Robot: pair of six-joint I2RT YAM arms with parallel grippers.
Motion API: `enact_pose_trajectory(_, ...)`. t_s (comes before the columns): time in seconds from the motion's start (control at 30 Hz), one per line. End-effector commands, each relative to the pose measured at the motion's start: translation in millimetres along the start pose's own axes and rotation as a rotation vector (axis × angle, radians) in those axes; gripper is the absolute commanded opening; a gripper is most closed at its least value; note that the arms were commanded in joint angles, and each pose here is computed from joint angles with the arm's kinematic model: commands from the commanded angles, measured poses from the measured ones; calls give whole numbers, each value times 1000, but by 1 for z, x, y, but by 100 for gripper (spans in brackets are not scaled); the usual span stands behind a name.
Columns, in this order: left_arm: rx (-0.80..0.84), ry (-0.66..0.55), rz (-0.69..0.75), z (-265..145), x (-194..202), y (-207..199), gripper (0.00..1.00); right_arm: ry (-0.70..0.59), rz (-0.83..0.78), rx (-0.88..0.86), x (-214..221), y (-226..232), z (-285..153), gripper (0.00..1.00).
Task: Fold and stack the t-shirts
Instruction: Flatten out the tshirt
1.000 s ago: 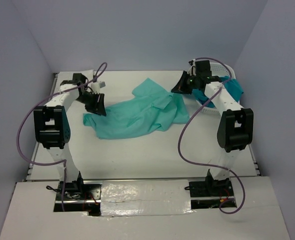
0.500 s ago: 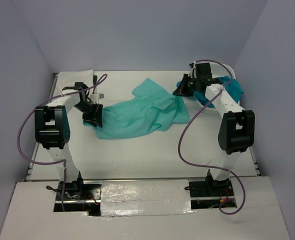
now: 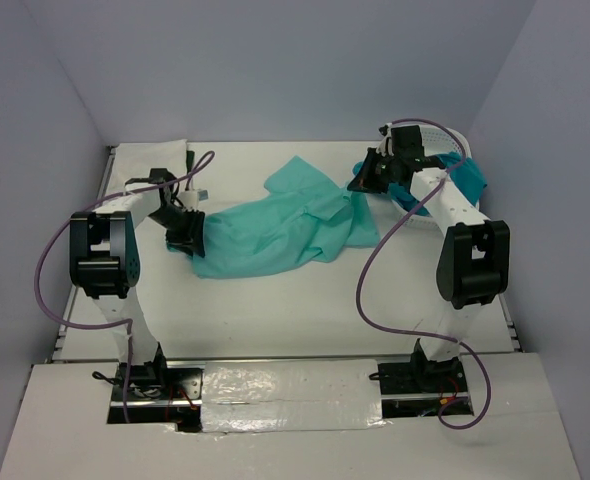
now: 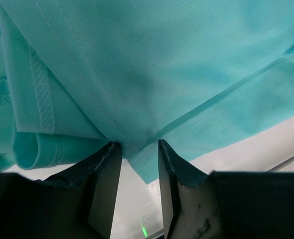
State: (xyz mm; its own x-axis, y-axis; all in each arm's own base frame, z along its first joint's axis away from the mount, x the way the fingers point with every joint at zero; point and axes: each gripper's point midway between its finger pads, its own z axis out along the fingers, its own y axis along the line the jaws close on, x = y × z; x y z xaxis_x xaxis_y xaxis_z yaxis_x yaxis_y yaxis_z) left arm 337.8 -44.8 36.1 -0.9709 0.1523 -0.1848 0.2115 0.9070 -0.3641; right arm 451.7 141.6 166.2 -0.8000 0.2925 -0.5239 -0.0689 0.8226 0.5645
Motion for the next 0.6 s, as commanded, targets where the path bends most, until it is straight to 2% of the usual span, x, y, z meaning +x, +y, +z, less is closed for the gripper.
enact_pose_trajectory(0.0, 71, -50, -5, -2, -13, -14, 46, -67, -52, -20, -16, 17, -23, 0)
enact_pose_trajectory(0.2, 47, -86, -3, -5, -25, -10, 20, -66, -50, -13, -15, 15, -23, 0)
enact_pose_trajectory(0.4, 25, -17, -19, 8, -7, -1, 18, -67, -51, -17, -16, 16, -23, 0)
enact_pose_trajectory(0.43, 18, -19, -17, 10, -7, 1, 4, -68, -54, -18, -17, 17, -23, 0)
enact_pose_trajectory(0.47, 16, -26, -17, 10, -9, 2, 0, -71, -52, -15, -18, 15, -24, 0)
enact_pose_trajectory(0.53, 37, -86, 12, -1, -25, -4, 0, -83, -52, -34, -23, 19, -26, 0)
enact_pose_trajectory(0.57, 28, -164, 57, -20, -55, -7, 0, -93, -45, -52, -29, 23, -27, 0)
